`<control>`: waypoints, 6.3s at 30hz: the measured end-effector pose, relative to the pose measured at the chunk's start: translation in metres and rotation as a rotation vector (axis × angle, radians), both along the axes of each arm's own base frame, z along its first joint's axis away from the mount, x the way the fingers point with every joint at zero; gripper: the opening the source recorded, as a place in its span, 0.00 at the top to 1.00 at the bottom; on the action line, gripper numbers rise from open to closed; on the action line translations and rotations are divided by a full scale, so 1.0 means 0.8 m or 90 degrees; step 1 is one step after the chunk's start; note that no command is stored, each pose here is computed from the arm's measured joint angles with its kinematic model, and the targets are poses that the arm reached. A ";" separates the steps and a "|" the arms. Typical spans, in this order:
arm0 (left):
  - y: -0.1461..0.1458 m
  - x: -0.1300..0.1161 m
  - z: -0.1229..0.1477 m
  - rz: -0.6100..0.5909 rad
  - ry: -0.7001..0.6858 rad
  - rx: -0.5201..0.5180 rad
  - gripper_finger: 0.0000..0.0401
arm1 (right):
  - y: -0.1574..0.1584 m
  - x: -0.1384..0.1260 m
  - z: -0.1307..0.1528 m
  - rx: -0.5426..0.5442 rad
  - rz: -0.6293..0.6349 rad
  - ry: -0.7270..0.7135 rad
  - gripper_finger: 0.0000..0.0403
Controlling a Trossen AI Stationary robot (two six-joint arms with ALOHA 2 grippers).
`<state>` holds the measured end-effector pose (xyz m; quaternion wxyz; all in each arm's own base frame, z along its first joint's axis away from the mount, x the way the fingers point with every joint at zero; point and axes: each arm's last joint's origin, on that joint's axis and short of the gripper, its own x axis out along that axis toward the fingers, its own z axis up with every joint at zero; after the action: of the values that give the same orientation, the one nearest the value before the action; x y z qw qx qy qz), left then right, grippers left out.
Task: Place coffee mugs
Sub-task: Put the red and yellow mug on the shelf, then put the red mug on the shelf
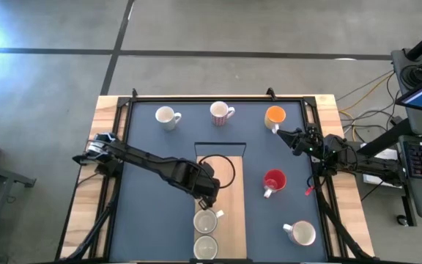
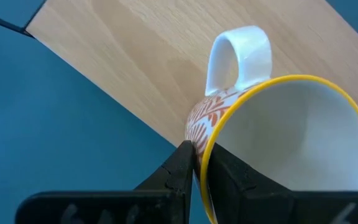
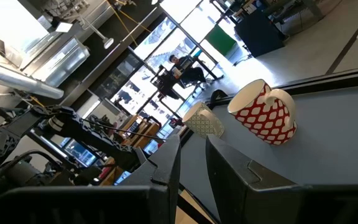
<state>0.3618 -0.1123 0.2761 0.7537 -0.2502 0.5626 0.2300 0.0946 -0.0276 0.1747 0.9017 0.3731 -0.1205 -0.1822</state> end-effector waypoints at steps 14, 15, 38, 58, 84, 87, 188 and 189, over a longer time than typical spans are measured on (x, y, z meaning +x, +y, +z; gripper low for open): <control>0.001 0.001 0.000 0.026 -0.008 0.007 0.88 | 0.000 0.000 0.000 0.000 0.000 0.000 0.84; 0.001 0.001 0.000 0.026 -0.008 0.007 0.87 | 0.000 0.000 0.000 0.000 0.000 0.000 0.84; 0.025 -0.055 0.071 -0.041 -0.049 0.126 0.84 | 0.000 0.000 0.000 0.000 0.000 0.000 0.84; 0.072 -0.181 0.072 0.113 -0.162 0.177 0.84 | 0.000 0.000 0.000 0.000 0.000 0.000 0.84; 0.089 -0.231 0.002 -0.044 -0.626 0.187 0.87 | -0.007 -0.003 -0.001 -0.225 -0.153 0.142 0.84; 0.087 -0.230 0.003 -0.098 -0.657 0.205 0.87 | -0.007 -0.004 0.003 -0.180 -0.152 0.097 0.84; 0.093 -0.259 0.004 -0.025 -0.525 0.056 0.87 | 0.060 0.134 0.061 0.249 0.246 0.951 0.84; 0.093 -0.259 0.004 -0.025 -0.525 0.056 0.87 | 0.060 0.136 0.059 0.241 0.253 0.958 0.84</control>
<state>0.1547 -0.0378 0.2792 0.9301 -0.2785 0.2075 0.1198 0.2032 0.0208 0.2221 0.6780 0.3115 0.6218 -0.2381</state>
